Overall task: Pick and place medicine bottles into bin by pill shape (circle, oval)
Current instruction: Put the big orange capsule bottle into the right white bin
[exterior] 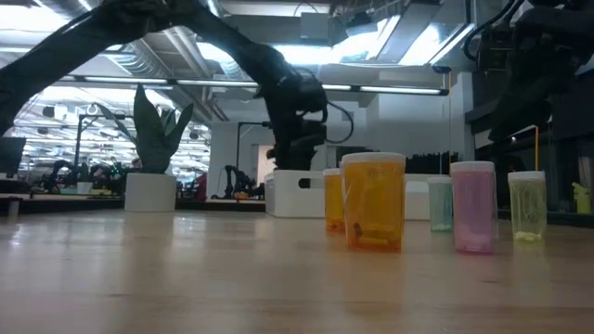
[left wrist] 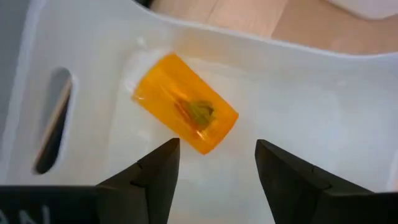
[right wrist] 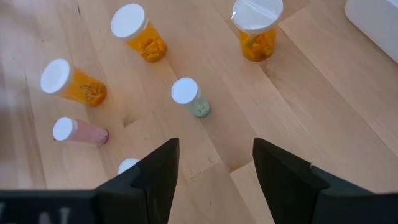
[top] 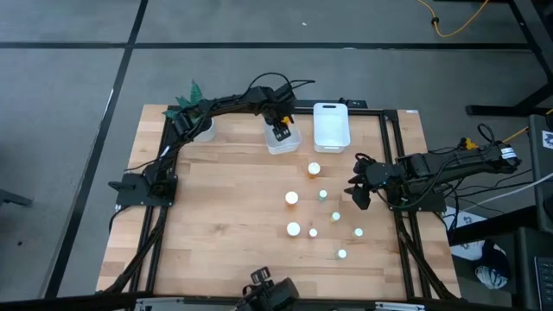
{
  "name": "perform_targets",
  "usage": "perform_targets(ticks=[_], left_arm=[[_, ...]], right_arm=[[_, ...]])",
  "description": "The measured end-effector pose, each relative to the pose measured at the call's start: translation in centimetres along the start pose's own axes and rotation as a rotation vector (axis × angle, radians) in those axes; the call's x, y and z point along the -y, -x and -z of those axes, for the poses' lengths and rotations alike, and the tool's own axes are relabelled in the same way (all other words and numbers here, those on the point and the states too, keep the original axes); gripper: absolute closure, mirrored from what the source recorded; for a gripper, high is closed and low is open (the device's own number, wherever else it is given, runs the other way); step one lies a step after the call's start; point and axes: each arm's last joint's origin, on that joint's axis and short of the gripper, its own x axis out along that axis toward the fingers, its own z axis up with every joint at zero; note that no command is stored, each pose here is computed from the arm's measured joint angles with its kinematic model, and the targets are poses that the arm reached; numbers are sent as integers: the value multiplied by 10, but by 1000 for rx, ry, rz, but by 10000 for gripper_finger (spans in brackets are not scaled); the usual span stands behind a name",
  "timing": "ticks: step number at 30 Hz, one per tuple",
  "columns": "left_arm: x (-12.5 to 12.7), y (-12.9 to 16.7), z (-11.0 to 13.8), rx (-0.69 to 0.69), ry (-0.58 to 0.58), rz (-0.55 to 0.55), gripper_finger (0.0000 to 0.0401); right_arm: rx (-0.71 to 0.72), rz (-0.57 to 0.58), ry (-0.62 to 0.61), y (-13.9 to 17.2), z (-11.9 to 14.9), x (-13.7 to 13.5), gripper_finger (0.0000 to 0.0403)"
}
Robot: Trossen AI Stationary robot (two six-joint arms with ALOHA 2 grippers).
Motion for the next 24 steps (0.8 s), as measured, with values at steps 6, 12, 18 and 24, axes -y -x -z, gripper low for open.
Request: perform_targets(ticks=[6, 12, 18, 24], left_arm=[[18, 20, 5, -54, -56, -29, 198], [34, 15, 13, -154, -154, -35, 202], [36, 18, 24, -268, -180, -104, 203], [27, 20, 30, -339, -138, -119, 203]], right_arm=[[0, 0, -1, 0, 0, 0, 196], [0, -1, -7, 0, 0, 0, 196], [1, -1, -8, 0, 0, 0, 196], [1, -1, -6, 0, 0, 0, 196]])
